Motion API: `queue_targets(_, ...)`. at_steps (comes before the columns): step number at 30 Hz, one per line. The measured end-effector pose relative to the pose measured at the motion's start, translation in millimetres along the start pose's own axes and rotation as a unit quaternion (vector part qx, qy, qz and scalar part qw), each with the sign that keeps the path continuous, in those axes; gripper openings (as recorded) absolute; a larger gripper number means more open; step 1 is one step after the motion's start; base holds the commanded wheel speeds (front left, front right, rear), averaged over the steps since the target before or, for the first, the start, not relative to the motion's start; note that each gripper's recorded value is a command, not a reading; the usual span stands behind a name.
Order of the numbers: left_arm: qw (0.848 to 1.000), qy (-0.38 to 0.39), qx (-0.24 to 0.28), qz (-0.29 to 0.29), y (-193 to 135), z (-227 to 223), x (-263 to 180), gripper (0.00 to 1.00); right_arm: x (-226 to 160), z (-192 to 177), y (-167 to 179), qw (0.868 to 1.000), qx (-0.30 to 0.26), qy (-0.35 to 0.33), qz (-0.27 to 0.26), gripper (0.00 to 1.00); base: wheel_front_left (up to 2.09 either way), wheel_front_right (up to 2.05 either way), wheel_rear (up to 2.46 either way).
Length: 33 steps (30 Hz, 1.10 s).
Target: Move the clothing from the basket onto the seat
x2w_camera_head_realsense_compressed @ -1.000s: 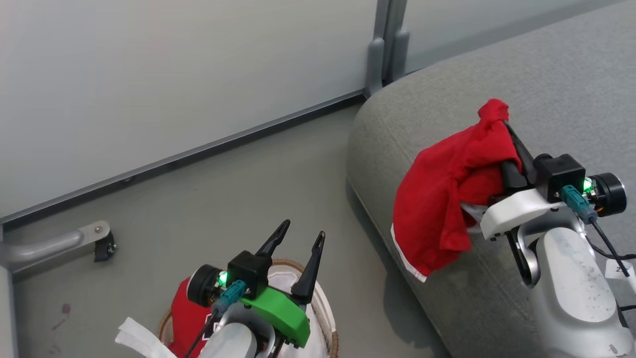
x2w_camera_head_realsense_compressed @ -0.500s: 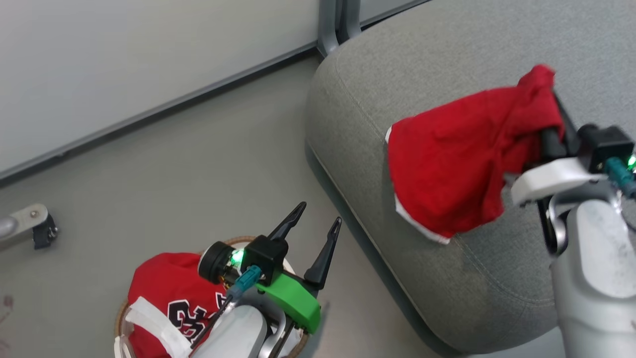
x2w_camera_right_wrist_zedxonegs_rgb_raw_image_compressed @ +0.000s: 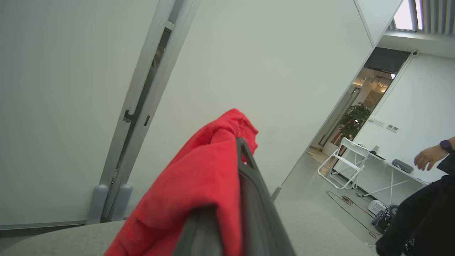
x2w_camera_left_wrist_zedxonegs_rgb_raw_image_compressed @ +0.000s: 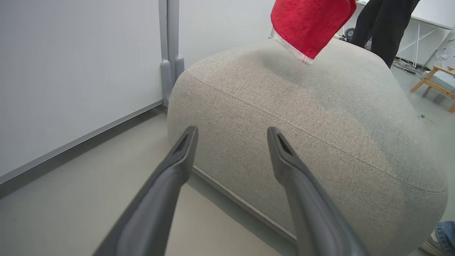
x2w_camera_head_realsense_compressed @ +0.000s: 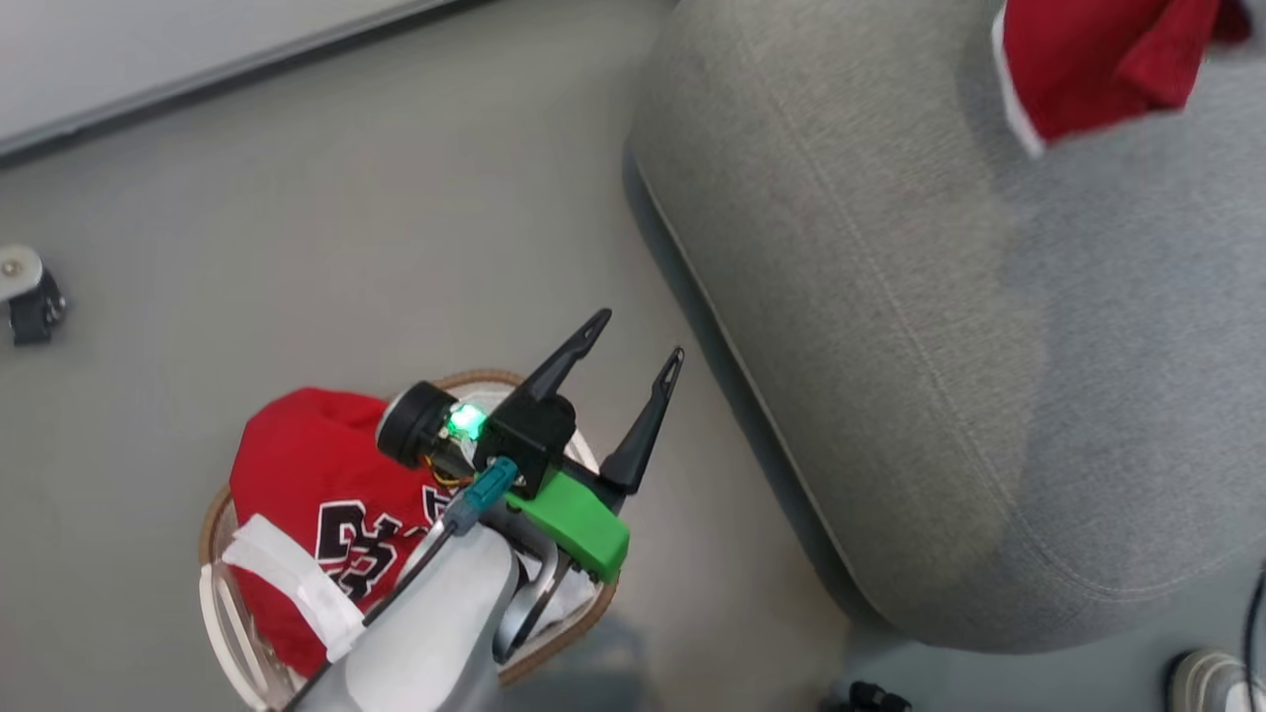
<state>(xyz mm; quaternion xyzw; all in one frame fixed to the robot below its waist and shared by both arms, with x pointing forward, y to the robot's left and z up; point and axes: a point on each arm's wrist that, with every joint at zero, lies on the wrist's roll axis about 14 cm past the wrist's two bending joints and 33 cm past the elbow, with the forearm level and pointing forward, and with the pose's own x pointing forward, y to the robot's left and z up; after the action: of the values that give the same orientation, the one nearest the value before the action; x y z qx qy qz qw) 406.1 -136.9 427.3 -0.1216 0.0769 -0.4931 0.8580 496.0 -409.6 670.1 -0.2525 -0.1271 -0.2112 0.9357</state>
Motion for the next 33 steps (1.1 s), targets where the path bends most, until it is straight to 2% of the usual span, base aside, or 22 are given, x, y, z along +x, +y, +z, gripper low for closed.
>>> queue_targets(2, 1.000, 0.004, -0.001, 0.006, 10.9, -6.1, -0.5, 1.00, 13.4, -5.6, 2.1, 0.999, -0.036, 0.005, 0.009, 0.00, 0.00, 0.00, 0.00)
queue_targets(5, 1.000, 0.015, 0.004, 0.016, 28.5, -18.5, -3.1, 1.00, 27.1, -23.9, 17.7, 0.998, -0.048, 0.022, 0.019, 0.00, 0.00, 0.00, 0.00)
queue_targets(10, 0.999, 0.027, -0.006, 0.038, 55.3, -37.8, -8.3, 1.00, 29.2, -77.6, 53.4, 0.995, -0.050, 0.076, 0.043, 0.00, 0.00, 0.00, 0.00)
queue_targets(16, 0.997, 0.044, -0.022, 0.063, 75.6, -60.4, -18.9, 1.00, -16.5, -163.4, 110.7, 0.976, -0.060, 0.178, 0.106, 0.00, 0.00, 0.00, 0.00)
queue_targets(20, 0.996, 0.049, -0.028, 0.074, 82.7, -66.8, -24.4, 1.00, -41.1, -189.5, 129.8, 0.968, -0.057, 0.210, 0.128, 0.00, 0.00, 0.00, 0.00)
queue_targets(21, 0.995, 0.050, -0.028, 0.076, 83.6, -67.3, -25.1, 1.00, -47.8, -193.7, 133.1, 0.966, -0.055, 0.216, 0.131, 0.07, 0.00, 0.00, 0.00)
queue_targets(22, 0.995, 0.050, -0.028, 0.077, 84.1, -67.3, -25.5, 1.00, -52.5, -195.7, 134.8, 0.965, -0.052, 0.220, 0.133, 0.33, 0.00, 0.00, 0.00)
queue_targets(23, 0.995, 0.049, -0.027, 0.078, 84.4, -66.5, -25.5, 1.00, -57.4, -196.7, 135.9, 0.965, -0.050, 0.222, 0.134, 0.48, 0.00, 0.00, 0.00)
queue_targets(24, 0.995, 0.049, -0.026, 0.078, 84.6, -65.4, -25.3, 1.00, -61.1, -196.4, 134.9, 0.965, -0.049, 0.222, 0.133, 1.00, 0.00, 0.00, 0.00)
queue_targets(33, 0.996, 0.034, -0.016, 0.078, 78.1, -46.3, -22.9, 1.00, -88.7, -187.2, 118.7, 0.967, -0.022, 0.226, 0.115, 1.00, 0.00, 0.00, 0.00)
